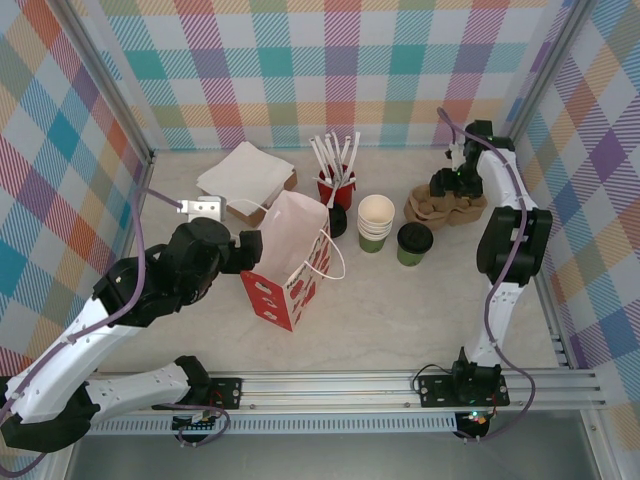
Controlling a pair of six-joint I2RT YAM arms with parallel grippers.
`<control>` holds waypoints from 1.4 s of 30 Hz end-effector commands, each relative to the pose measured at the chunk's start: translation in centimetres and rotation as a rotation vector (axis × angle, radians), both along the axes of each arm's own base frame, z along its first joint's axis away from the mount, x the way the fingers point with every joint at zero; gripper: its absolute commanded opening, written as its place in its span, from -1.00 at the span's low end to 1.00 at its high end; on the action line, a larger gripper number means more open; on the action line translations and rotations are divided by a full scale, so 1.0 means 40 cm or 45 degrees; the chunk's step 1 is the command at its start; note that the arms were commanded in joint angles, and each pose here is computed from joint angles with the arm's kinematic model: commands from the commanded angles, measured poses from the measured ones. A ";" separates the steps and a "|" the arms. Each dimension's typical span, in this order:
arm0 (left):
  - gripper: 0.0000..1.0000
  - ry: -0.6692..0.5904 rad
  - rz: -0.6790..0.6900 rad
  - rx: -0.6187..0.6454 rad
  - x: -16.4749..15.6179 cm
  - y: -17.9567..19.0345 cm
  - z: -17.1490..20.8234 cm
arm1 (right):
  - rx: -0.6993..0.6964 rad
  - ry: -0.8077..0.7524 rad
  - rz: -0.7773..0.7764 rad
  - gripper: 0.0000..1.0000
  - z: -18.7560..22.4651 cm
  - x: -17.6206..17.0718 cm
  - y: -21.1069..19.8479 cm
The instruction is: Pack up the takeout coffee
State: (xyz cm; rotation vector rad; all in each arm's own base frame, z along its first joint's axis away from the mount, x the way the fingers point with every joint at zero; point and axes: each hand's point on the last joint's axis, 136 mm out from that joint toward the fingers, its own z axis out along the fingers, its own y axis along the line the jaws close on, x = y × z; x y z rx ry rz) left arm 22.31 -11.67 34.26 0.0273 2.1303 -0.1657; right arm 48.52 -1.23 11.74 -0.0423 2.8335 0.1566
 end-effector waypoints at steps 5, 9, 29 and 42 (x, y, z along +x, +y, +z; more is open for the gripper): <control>0.91 -0.020 0.034 -0.008 0.008 0.003 0.001 | 0.026 0.077 0.032 0.19 -0.021 -0.020 0.008; 0.92 -0.017 0.031 -0.009 0.007 0.002 0.001 | 0.034 0.083 0.039 0.02 -0.023 -0.023 0.011; 0.93 -0.005 0.022 0.000 0.007 -0.002 -0.010 | 0.021 0.056 0.045 -0.05 0.028 -0.027 0.008; 0.95 -0.005 0.025 0.001 0.007 -0.001 -0.011 | 0.018 0.078 0.048 -0.22 0.023 -0.036 0.008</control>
